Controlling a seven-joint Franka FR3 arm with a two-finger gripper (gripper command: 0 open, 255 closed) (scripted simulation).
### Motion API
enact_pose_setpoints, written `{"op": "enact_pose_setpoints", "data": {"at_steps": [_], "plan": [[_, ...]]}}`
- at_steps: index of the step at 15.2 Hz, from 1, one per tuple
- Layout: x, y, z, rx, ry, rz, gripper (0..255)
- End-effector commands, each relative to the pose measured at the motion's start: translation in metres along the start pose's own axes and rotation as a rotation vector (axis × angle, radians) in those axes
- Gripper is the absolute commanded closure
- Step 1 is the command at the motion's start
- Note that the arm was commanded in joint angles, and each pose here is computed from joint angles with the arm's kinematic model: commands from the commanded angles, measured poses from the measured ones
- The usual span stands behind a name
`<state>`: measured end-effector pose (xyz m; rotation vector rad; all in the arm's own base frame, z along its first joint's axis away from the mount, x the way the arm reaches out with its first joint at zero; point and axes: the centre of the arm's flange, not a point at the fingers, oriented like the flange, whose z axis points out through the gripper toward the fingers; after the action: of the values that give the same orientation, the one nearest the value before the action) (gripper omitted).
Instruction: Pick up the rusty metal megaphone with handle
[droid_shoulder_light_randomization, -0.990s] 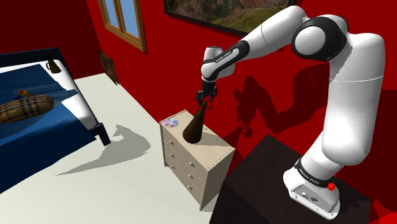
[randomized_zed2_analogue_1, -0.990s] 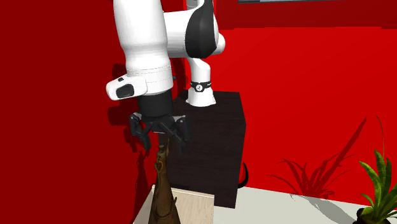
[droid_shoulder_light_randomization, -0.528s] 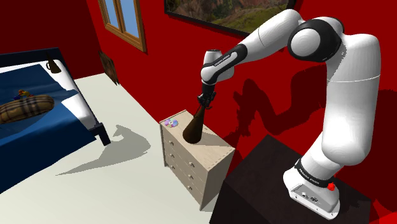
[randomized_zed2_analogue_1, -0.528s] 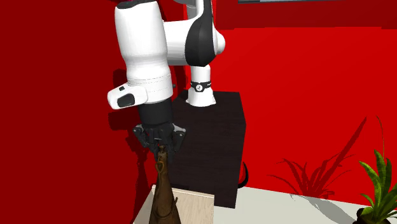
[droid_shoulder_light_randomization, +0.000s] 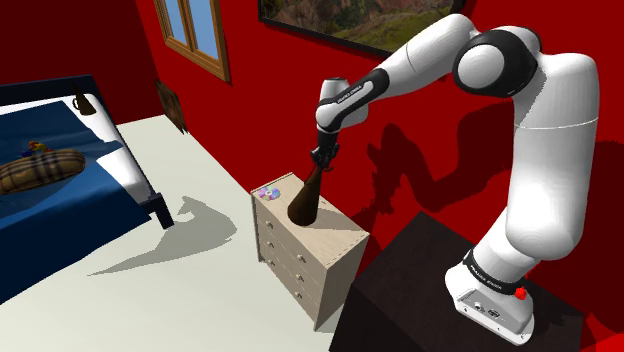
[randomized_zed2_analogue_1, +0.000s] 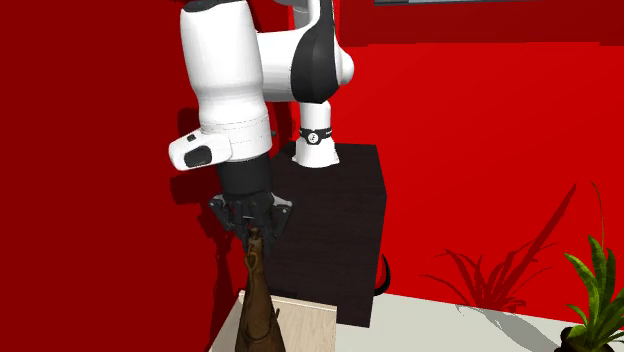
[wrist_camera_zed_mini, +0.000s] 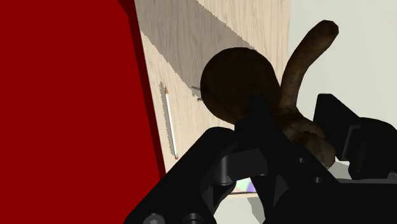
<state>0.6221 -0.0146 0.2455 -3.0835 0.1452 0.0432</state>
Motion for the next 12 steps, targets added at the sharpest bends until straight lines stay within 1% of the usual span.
{"op": "enact_pose_setpoints", "data": {"at_steps": [1, 12], "plan": [[0.000, -0.001, -0.008, 0.001, 0.001, -0.001, 255], [-0.002, -0.004, -0.066, 0.001, 0.001, -0.001, 255]]}}
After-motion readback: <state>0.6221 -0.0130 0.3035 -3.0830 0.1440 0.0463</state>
